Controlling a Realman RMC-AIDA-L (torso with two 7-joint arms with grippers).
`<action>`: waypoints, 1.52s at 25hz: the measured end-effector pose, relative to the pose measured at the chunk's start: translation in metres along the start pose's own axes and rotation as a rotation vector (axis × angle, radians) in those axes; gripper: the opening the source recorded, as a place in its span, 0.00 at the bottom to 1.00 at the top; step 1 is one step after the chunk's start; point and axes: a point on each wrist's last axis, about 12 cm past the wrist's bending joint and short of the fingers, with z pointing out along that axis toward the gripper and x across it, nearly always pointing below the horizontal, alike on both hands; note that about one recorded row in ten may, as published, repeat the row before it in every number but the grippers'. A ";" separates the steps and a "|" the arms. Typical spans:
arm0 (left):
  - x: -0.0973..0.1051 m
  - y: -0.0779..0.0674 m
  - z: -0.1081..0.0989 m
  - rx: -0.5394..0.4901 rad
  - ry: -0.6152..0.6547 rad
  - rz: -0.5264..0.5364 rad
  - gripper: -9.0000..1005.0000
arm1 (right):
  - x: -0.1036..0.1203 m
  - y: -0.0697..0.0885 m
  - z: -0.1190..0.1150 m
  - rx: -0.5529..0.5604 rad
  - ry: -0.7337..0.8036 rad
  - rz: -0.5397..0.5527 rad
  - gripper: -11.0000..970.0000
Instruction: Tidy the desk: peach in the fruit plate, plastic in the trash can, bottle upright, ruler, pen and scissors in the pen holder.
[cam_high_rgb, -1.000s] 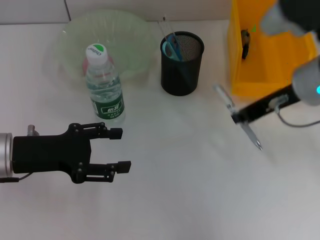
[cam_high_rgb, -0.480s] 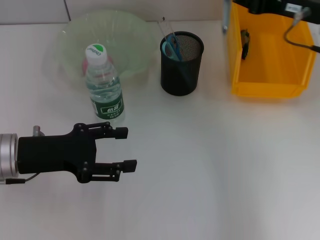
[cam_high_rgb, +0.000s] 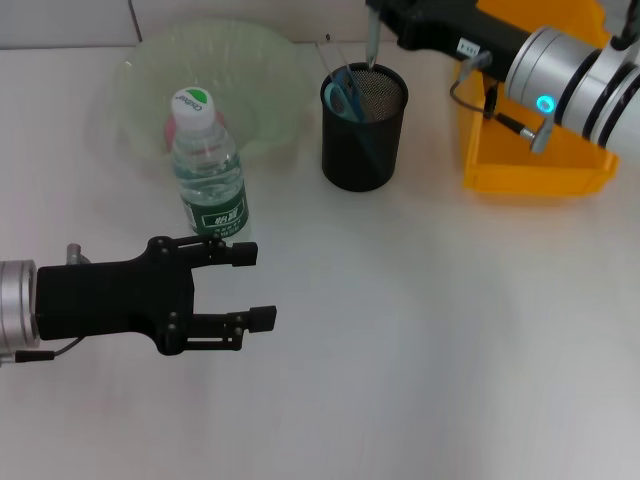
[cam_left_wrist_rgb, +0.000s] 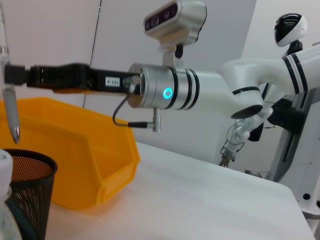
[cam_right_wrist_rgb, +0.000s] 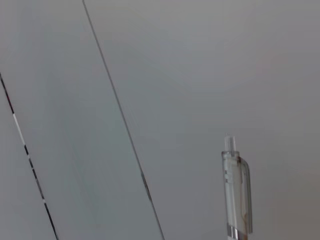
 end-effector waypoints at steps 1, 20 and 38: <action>0.000 0.000 0.000 0.000 0.000 0.000 0.80 | 0.002 0.001 0.001 0.000 0.010 -0.001 0.15; 0.003 -0.002 -0.002 -0.008 -0.007 -0.013 0.80 | 0.015 0.002 -0.027 -0.058 -0.033 0.069 0.52; 0.014 -0.010 -0.013 -0.018 -0.001 -0.047 0.80 | 0.043 0.030 -0.168 -0.594 0.210 -0.082 0.73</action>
